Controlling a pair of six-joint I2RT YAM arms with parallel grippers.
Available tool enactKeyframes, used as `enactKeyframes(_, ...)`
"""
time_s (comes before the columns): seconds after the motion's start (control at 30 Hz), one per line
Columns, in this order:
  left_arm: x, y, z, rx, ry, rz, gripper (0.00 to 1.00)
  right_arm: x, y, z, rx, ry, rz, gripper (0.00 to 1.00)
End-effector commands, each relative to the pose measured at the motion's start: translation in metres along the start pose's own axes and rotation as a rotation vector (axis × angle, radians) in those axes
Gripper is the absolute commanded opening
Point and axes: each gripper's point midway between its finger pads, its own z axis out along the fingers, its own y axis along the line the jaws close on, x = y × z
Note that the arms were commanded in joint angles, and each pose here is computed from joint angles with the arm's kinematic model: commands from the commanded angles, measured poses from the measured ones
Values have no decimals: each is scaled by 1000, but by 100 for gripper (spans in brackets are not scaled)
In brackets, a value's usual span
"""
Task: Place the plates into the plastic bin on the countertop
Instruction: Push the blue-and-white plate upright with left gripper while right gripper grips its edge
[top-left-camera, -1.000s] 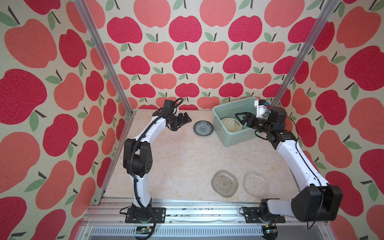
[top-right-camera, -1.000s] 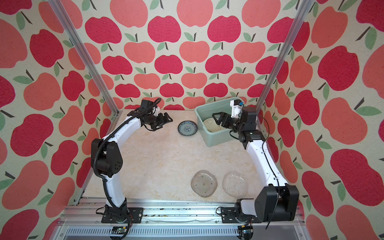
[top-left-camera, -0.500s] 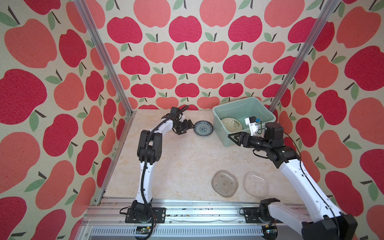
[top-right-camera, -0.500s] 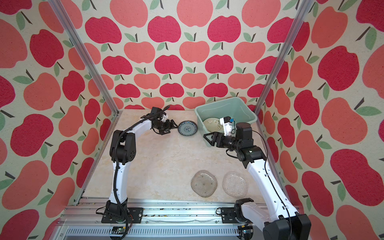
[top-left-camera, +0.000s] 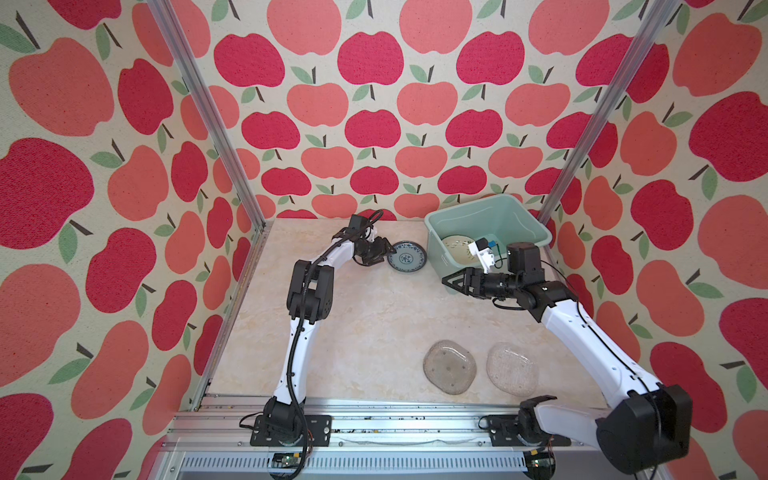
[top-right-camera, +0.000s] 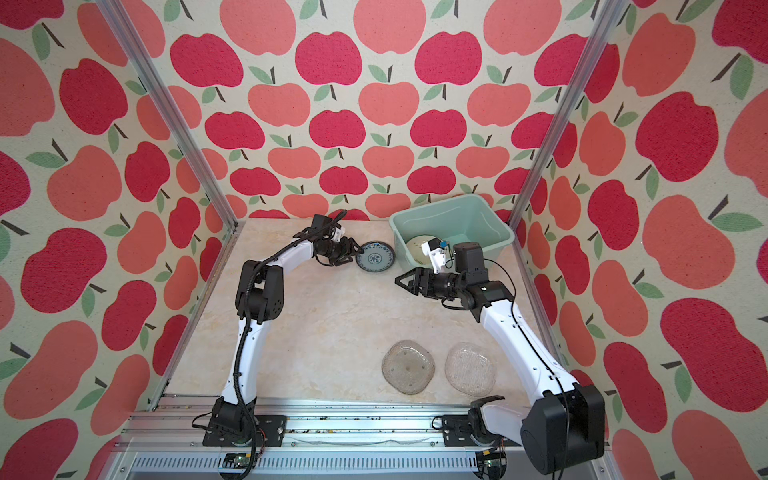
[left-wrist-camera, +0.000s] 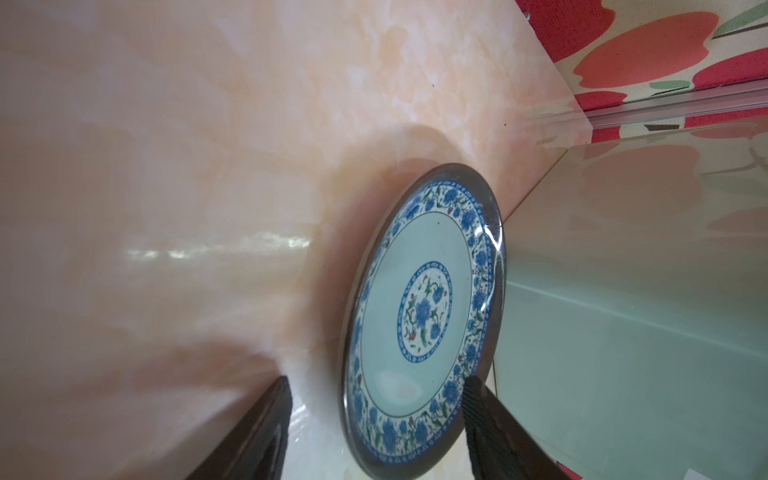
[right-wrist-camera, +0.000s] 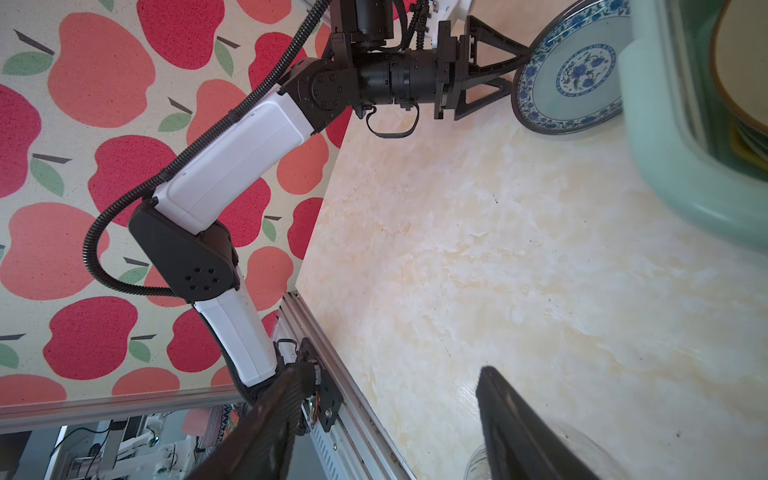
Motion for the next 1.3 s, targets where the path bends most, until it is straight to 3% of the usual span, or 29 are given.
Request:
enactKeyframes(0.0, 19, 20, 24, -41, 62, -44, 61, -6, 15, -3, -34, -3, -42, 69)
enactKeyframes(0.33, 29, 26, 27, -89, 70, -54, 30, -10, 13, -2, -25, -9, -43, 69)
enactKeyframes(0.57, 33, 23, 12, -109, 31, -80, 9, -13, 16, -7, -4, -16, -45, 68)
enactKeyframes(0.7, 34, 16, -6, -108, -8, -85, 1, -18, 21, -13, 6, -40, -63, 68)
enactKeyframes(0.97, 54, -14, -74, -85, -79, -114, 0, -39, 37, -34, 52, -126, -106, 67)
enactKeyframes(1.27, 109, -112, -193, -7, -87, -2, 0, -57, 46, -62, 41, -160, -35, 67)
